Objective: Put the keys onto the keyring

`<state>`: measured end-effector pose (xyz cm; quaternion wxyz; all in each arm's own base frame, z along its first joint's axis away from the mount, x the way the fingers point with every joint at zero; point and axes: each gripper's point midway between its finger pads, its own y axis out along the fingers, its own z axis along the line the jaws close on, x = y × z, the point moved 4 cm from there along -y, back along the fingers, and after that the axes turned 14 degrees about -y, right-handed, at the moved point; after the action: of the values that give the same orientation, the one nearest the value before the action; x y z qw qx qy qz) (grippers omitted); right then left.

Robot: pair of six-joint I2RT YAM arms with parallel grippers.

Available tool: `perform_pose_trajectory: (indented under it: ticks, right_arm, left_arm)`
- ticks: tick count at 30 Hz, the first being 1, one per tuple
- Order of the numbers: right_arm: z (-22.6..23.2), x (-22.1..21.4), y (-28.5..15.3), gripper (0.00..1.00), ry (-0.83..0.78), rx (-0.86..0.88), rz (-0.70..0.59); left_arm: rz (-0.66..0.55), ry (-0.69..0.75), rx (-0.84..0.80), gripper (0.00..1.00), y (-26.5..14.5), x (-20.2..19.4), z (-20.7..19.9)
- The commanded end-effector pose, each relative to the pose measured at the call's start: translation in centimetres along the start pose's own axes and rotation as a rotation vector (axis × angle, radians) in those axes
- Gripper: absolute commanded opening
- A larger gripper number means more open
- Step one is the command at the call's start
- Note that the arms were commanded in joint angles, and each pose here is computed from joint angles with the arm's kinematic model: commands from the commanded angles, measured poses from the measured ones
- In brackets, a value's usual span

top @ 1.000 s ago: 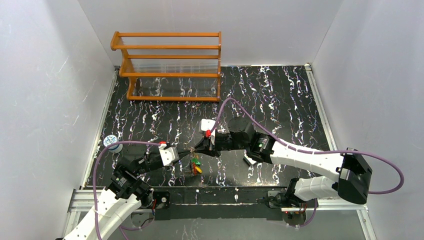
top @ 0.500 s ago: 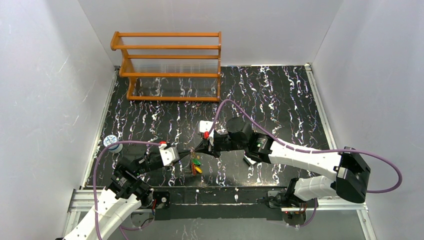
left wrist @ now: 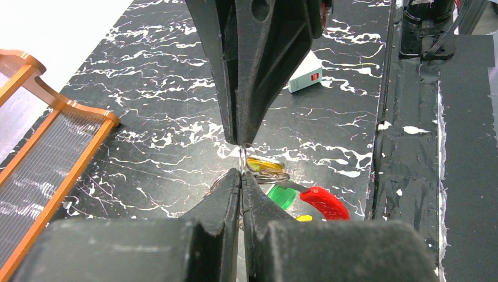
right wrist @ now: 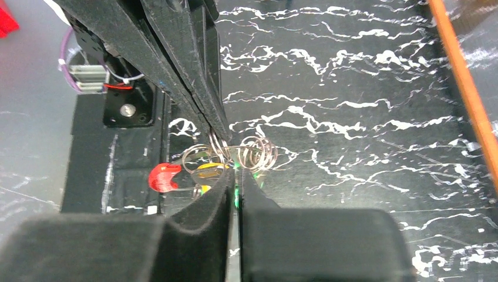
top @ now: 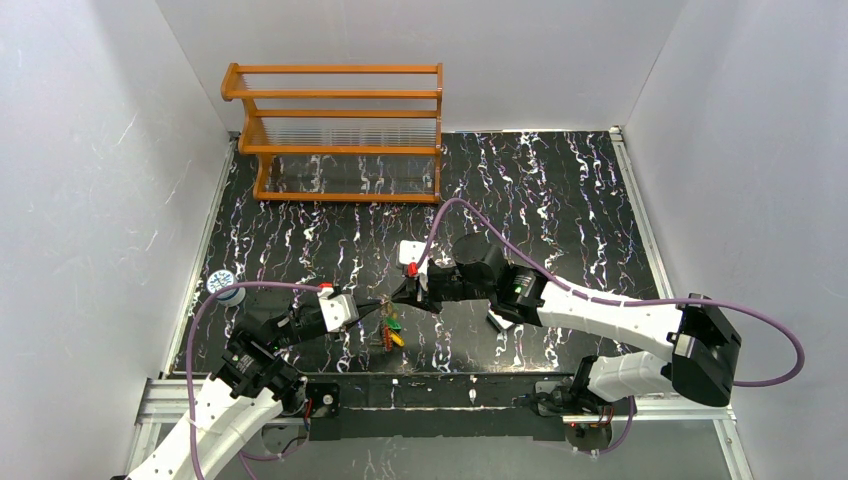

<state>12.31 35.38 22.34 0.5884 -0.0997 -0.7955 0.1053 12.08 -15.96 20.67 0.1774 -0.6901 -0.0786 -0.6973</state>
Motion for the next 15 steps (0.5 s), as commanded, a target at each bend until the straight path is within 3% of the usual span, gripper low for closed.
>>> perform_pose_trajectory:
  ticks: [1,7,15]
  right_arm:
    - [0.03,0.84,-0.48,0.22,0.001,0.003,-0.037]
    - [0.65,1.37,-0.39,0.53,0.014,0.052,-0.065]
    - [0.53,1.09,-0.53,0.51,0.011,0.046,-0.039]
  left_arm:
    - [-0.042,0.023,-0.015,0.0,0.14,1.1,-0.1]
    - [-0.042,0.023,-0.016,0.0,0.14,1.1,-0.1]
    - [-0.043,0.025,-0.018,0.0,0.14,1.12,-0.12]
